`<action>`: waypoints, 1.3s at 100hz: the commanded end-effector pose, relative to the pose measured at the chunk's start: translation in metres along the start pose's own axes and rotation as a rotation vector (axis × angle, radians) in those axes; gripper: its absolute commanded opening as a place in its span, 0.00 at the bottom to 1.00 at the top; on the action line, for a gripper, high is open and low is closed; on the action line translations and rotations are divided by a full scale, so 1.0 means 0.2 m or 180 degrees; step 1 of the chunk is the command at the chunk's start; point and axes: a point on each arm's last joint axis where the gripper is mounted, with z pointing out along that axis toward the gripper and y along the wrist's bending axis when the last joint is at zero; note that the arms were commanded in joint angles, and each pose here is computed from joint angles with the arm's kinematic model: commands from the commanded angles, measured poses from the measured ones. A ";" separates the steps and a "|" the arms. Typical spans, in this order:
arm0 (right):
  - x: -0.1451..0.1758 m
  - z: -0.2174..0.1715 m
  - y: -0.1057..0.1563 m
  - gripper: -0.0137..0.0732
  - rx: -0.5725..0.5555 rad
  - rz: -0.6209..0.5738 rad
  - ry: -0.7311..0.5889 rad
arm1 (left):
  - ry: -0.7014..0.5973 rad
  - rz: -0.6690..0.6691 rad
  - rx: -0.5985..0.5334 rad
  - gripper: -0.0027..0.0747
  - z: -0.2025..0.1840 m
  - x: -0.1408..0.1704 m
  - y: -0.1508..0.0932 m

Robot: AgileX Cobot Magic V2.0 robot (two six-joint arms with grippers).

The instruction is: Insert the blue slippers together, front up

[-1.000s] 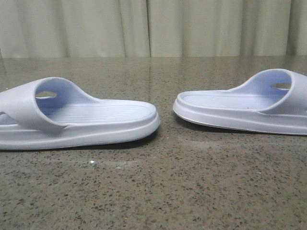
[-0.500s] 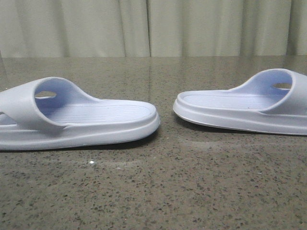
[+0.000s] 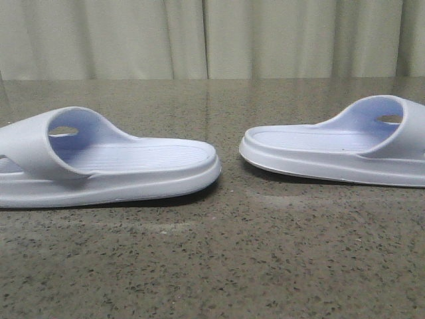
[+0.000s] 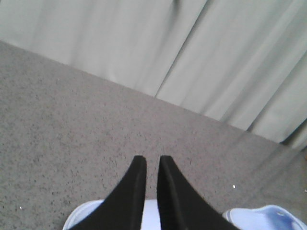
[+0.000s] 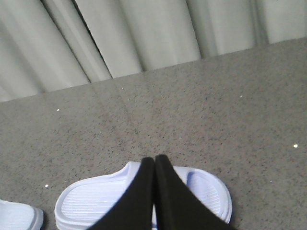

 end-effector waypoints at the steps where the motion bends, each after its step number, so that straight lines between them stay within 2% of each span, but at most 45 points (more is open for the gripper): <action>1: -0.09 0.02 0.03 0.03 -0.0077 0.0109 -0.0115 | 0.0030 -0.0136 0.0068 0.06 0.03 -0.05 -0.03; 7: -0.09 0.02 0.03 0.04 -0.0090 0.0144 -0.0091 | 0.0147 -0.0158 0.0054 0.06 0.05 -0.04 -0.02; 15: -0.08 0.03 0.03 0.11 -0.0086 0.0145 -0.0056 | 0.0257 -0.0175 0.0033 0.06 0.07 -0.03 -0.02; 24: -0.08 0.03 0.03 0.27 -0.0088 0.0149 -0.0050 | 0.0285 -0.0188 0.0025 0.08 0.08 -0.03 -0.01; 27: -0.08 0.03 0.03 0.35 -0.0089 0.0150 -0.0050 | 0.0285 -0.0189 0.0025 0.10 0.08 -0.03 -0.01; 34: -0.08 0.03 0.03 0.52 -0.0110 0.0187 -0.0048 | 0.0283 -0.0221 0.0045 0.19 0.08 -0.03 -0.02; 39: -0.08 0.03 0.03 0.62 -0.0123 0.0210 -0.0047 | 0.0282 -0.0258 0.0067 0.29 0.08 -0.03 -0.02; 46: -0.08 0.03 0.04 0.70 -0.0134 0.0230 -0.0046 | 0.0285 -0.0310 0.0098 0.44 0.08 -0.03 -0.03; 56: -0.08 0.03 0.04 0.71 -0.0134 0.0230 -0.0046 | 0.0288 -0.0386 0.0144 0.64 0.08 -0.03 -0.03; 63: -0.08 0.03 0.04 0.71 -0.0134 0.0230 -0.0046 | 0.0285 -0.0449 0.0182 0.70 0.08 -0.03 -0.04; 78: -0.08 0.03 0.04 0.71 -0.0134 0.0230 -0.0046 | 0.0286 -0.0513 0.0179 0.70 0.08 -0.03 -0.04; 107: -0.08 0.03 0.04 0.71 -0.0134 0.0230 -0.0046 | 0.0346 -0.1448 -0.0060 0.70 0.13 0.08 0.06; 130: -0.08 0.03 0.04 0.71 -0.0134 0.0230 -0.0046 | 0.0250 -0.1777 -0.0243 0.70 0.18 0.13 0.13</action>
